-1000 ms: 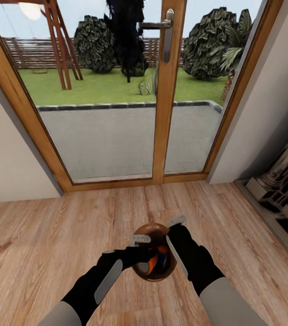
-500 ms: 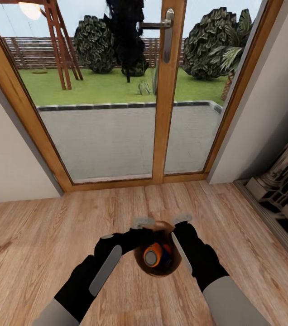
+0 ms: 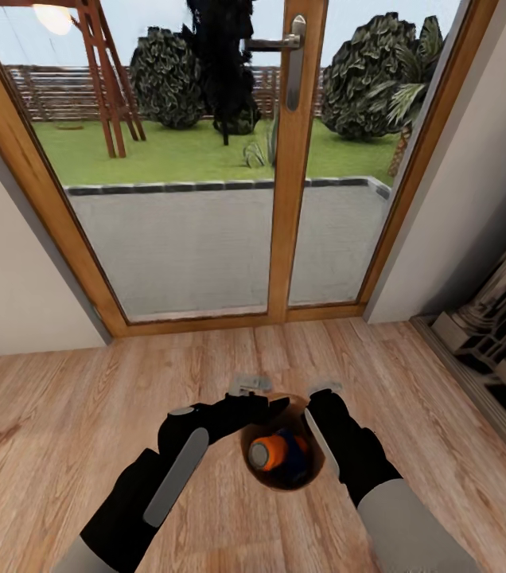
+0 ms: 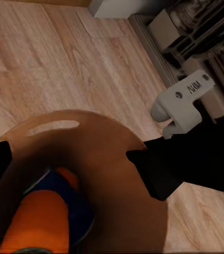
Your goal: Put the three can of soda from the living room inside the tash can in the kitchen.
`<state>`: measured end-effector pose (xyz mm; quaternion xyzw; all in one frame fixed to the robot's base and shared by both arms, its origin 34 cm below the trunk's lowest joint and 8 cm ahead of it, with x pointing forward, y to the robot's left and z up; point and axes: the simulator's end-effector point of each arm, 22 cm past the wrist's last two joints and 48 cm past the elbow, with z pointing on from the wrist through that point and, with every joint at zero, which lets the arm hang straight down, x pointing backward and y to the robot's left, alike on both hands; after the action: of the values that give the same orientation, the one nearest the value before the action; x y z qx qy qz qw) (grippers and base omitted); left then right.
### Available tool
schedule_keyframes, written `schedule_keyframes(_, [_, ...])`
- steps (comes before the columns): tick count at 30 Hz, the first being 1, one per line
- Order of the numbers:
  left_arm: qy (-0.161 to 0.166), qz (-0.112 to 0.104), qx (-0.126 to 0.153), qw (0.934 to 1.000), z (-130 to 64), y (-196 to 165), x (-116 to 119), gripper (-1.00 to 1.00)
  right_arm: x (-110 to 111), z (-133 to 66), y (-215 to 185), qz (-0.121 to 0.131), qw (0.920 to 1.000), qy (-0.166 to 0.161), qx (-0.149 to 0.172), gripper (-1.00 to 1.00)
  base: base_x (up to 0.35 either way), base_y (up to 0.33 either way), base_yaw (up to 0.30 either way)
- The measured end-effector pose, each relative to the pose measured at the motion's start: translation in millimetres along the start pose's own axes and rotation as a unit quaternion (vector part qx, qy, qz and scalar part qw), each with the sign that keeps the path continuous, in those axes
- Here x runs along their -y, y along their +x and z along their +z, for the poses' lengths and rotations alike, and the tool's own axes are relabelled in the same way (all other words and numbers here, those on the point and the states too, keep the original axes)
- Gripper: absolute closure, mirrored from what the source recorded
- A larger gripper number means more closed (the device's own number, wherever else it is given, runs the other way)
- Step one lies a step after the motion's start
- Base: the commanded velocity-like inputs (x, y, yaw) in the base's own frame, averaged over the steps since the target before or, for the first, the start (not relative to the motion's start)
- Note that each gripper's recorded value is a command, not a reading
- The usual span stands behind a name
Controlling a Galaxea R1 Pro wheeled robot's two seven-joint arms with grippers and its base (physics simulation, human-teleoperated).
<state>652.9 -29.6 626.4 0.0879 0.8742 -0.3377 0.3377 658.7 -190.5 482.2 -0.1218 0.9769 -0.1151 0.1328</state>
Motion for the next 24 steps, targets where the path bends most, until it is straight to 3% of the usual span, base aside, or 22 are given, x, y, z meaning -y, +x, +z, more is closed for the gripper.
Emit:
schedule_keyframes(5, [0.002, 0.006, 0.003, 1.0, -10.2, -2, 1, -1.0, 11, 4.0, 3, 0.009, 0.9999, 0.006, -0.007, 1.0, 0.0, 0.0, 0.0])
schedule_keyframes(15, [-0.024, 0.018, -0.002, 0.9995, -25.4, 0, -34, -1.0, 28, 10.2, 9, 0.017, 0.9997, 0.01, -0.014, 1.0, 0.0, 0.0, 0.0])
schedule_keyframes(24, [-0.065, -0.005, 0.024, 0.9976, -46.3, -22, -83, -1.0, 55, 14.6, 12, 0.017, 0.9992, 0.033, -0.016, 1.0, 0.0, 0.0, 0.0])
